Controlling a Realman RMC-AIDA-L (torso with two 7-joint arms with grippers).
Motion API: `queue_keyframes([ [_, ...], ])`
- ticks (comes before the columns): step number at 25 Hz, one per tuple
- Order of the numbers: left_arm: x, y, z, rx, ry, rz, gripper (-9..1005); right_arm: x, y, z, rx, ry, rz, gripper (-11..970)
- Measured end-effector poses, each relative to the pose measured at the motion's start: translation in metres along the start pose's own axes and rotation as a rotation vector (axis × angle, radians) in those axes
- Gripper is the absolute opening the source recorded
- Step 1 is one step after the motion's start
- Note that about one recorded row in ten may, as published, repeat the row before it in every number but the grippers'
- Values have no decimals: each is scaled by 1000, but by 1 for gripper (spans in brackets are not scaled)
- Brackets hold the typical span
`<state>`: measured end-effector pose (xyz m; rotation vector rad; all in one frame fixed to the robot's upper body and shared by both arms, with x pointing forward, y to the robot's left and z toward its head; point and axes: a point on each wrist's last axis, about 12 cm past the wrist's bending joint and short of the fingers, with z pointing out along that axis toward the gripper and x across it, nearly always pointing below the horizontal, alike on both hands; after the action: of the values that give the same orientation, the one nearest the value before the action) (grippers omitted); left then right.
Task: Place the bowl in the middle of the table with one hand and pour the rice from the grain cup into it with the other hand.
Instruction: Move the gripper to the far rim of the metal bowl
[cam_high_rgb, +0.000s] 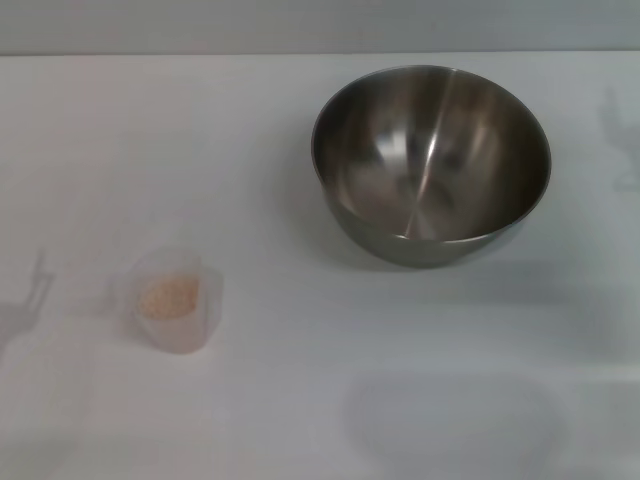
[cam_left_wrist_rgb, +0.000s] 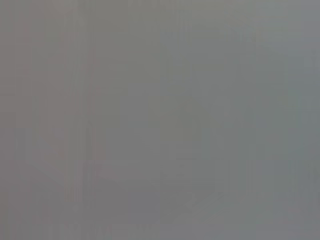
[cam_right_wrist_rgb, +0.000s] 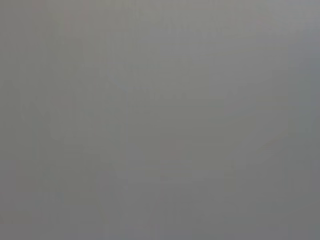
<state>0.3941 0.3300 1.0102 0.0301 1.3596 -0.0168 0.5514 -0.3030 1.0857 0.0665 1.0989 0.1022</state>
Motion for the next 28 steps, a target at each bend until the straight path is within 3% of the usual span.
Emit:
queue_keyframes([
  [6, -1, 3, -20, 7, 13, -71, 809, 0, -1, 0, 5, -1, -3, 632],
  [10, -1, 3, -19, -1, 12, -74, 807, 0, -1, 0, 3, 0, -3, 631],
  [14, -1, 3, 1, -17, -13, -69, 805, 0, 1, 0, -10, 3, -37, 631],
  [16, 0, 3, 21, -26, -22, -77, 804, -1, 1, -3, -9, -7, -125, 631],
  [22, -2, -4, 46, 15, -44, -79, 801, -14, 0, -2, 45, -80, -266, 630],
  [25, -3, -7, 57, 34, -53, -79, 800, -20, -6, 1, 87, -84, -257, 630],
  [28, -3, -8, 63, 43, -56, -79, 799, -34, -14, 16, 129, 20, -172, 630],
])
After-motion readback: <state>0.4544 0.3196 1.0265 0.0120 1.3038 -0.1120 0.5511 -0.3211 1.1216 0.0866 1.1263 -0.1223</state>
